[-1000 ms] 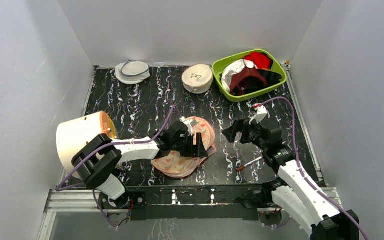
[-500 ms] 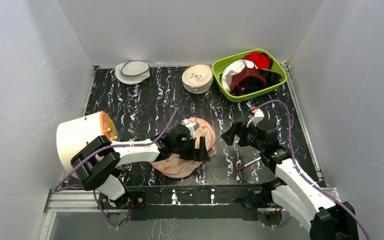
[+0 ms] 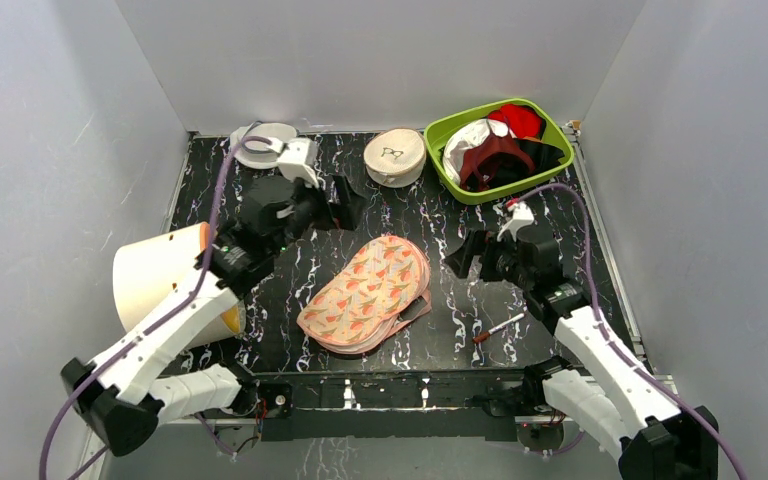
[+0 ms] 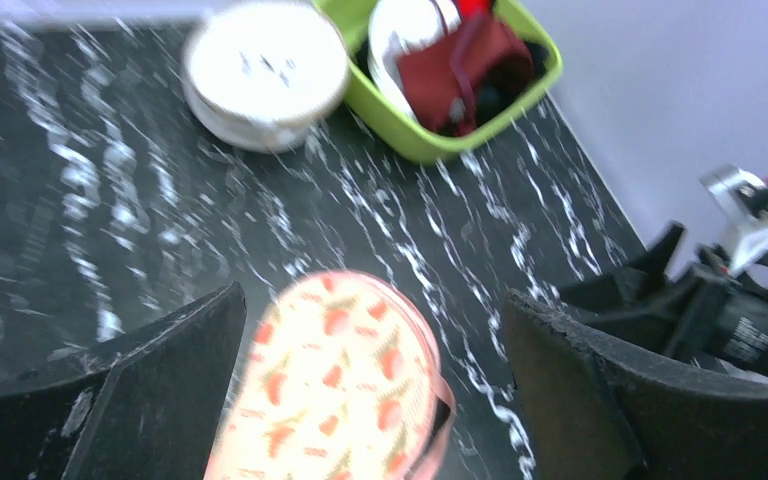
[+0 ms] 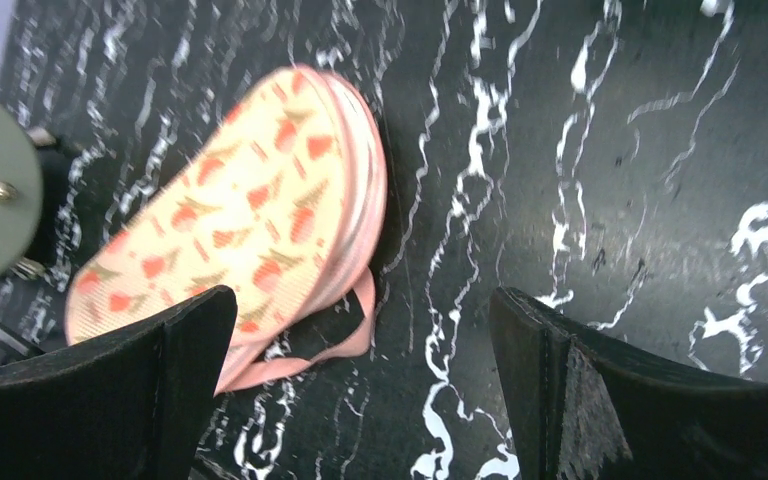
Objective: Unzip the laundry bag and remove the bra
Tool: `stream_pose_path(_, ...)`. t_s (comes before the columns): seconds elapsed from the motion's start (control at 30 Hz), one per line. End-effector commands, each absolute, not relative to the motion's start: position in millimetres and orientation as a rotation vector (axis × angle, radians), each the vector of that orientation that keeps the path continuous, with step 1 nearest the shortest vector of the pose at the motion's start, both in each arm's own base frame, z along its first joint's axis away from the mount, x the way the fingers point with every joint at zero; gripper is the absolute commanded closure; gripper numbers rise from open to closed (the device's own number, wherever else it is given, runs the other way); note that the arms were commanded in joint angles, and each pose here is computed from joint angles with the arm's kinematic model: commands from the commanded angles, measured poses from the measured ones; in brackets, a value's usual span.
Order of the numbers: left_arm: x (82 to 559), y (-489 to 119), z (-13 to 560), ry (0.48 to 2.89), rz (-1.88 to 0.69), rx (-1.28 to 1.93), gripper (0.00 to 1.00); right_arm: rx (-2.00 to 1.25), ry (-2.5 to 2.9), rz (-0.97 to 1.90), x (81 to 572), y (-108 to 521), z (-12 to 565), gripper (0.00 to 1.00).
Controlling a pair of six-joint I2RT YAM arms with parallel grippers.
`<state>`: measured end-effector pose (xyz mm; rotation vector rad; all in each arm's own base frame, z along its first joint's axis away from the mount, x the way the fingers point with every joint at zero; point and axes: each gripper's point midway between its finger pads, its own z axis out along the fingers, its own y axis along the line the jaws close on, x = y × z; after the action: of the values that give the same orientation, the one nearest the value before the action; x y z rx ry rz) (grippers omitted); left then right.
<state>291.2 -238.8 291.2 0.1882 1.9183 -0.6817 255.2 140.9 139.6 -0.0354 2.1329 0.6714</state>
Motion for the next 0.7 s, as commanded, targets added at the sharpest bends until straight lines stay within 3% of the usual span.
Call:
stream_pose_path(0.0,291,-164,371,1.724,-0.365,0.085,0.02,-0.022,1.962,0.653,266,136,233,0.02)
stream_pose_path(0.17,255,-122,468,1.407,-0.425,-0.015,0.02,-0.044,1.75,0.651,252,126,334,0.02)
stream_pose_path(0.33,226,-98,506,1.272,-0.442,-0.016,0.02,0.013,1.498,0.576,222,94,428,0.02)
stream_pose_path(0.67,226,-95,503,1.313,-0.398,0.009,0.02,0.228,1.371,0.415,197,38,467,0.02)
